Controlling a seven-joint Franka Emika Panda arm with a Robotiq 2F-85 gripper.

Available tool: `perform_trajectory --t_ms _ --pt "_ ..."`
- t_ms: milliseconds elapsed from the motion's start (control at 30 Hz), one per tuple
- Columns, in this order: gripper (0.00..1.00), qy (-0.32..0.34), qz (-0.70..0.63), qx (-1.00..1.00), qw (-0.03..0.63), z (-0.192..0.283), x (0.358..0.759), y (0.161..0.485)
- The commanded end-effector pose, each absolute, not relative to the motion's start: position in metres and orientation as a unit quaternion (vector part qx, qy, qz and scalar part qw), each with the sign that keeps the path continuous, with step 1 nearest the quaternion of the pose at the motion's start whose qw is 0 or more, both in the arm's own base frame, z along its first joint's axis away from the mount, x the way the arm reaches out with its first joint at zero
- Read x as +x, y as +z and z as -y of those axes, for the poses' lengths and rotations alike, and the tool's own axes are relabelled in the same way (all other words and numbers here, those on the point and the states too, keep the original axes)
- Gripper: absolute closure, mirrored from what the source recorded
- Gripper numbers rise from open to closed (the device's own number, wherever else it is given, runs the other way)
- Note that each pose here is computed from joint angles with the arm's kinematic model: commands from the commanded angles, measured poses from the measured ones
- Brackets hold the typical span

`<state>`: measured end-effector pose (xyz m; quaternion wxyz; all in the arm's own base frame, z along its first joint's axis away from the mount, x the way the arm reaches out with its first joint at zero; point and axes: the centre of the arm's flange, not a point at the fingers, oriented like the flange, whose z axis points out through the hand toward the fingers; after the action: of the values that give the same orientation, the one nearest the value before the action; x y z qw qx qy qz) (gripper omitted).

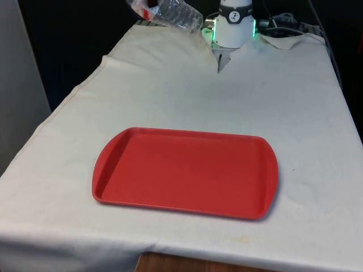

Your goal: Place the bottle upright on the tray.

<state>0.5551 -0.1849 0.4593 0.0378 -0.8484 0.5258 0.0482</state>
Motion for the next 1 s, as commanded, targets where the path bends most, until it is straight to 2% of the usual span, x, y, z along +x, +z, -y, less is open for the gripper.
perform_trajectory --t_ms 0,100,133,967 --pt "0.66 0.035 -0.527 -0.848 0.035 0.184 0.555 0.461" --pt "0.66 0.042 -0.525 -0.849 0.035 0.184 0.555 0.459" --pt "0.66 0.023 -0.525 -0.85 0.029 0.182 0.554 0.461" --pt "0.66 -0.056 -0.515 -0.856 -0.01 0.169 0.545 0.463"
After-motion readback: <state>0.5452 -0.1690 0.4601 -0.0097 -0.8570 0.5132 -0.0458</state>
